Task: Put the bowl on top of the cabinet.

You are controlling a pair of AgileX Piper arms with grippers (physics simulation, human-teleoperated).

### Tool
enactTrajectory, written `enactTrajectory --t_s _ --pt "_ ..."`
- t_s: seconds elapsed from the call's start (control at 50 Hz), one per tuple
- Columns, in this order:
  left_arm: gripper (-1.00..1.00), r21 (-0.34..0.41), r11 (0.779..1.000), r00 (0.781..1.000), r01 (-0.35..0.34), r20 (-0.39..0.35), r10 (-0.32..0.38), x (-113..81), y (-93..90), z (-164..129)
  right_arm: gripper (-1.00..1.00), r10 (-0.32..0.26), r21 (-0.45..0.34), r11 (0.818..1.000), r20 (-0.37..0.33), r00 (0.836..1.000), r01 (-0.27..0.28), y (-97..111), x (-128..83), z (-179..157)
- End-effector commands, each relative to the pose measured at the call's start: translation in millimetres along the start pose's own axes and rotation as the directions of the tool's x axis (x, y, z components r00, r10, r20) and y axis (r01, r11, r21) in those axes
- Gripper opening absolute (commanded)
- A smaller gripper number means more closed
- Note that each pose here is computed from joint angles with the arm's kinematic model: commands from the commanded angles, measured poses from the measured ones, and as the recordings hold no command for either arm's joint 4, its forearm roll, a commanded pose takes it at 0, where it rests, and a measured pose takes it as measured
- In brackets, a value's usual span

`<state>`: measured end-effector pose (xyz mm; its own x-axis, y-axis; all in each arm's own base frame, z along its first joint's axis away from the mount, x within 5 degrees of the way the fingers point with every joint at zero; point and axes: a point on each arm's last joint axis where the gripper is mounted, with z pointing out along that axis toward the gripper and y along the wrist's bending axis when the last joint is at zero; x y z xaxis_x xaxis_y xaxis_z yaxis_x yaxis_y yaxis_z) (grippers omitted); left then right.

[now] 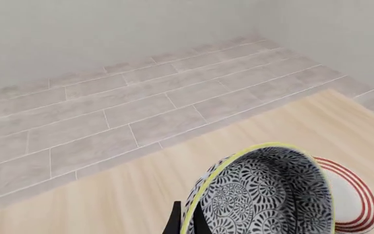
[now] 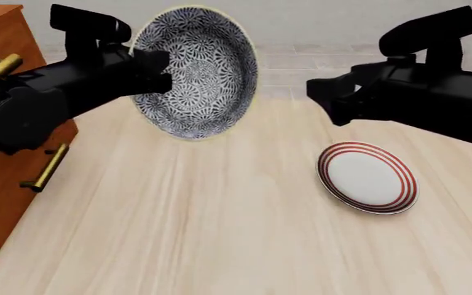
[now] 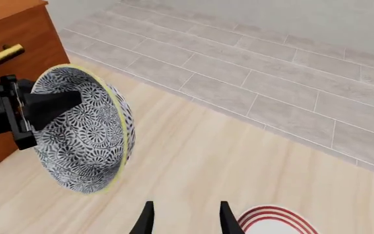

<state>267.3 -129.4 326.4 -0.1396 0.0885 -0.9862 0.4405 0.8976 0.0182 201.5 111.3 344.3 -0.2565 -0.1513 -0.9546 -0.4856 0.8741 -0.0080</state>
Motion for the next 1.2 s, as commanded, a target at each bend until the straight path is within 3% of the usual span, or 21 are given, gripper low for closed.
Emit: enactTrajectory --t_s 0.02,0.36,0.66,0.94,1.2 --pt "-1.00 -0.066 0.998 0.999 -0.006 0.040 0.009 -22.4 17.1 -38.1 1.00 -0.013 -0.002 1.000 -0.008 1.000 0.013 0.5 3.1 5.8" --pt "-1.00 -0.161 0.987 0.995 0.027 0.098 -0.011 -53.0 39.2 -69.5 1.00 -0.023 -0.012 1.000 -0.014 1.000 0.023 2.8 4.6 7.2" --pt "-1.00 -0.311 0.950 0.989 0.042 0.151 0.005 -76.0 71.6 -94.2 1.00 -0.026 -0.019 0.999 -0.009 1.000 0.026 4.5 3.5 4.1" --pt "-1.00 -0.427 0.902 0.988 0.061 0.155 0.007 -78.9 98.5 -105.4 1.00 -0.026 -0.020 0.999 -0.006 1.000 0.026 4.8 3.7 2.3" --pt "-1.00 -0.435 0.898 0.988 0.067 0.153 0.001 -77.2 101.0 -105.5 1.00 -0.030 -0.022 0.999 -0.012 0.999 0.030 5.3 5.7 5.7"
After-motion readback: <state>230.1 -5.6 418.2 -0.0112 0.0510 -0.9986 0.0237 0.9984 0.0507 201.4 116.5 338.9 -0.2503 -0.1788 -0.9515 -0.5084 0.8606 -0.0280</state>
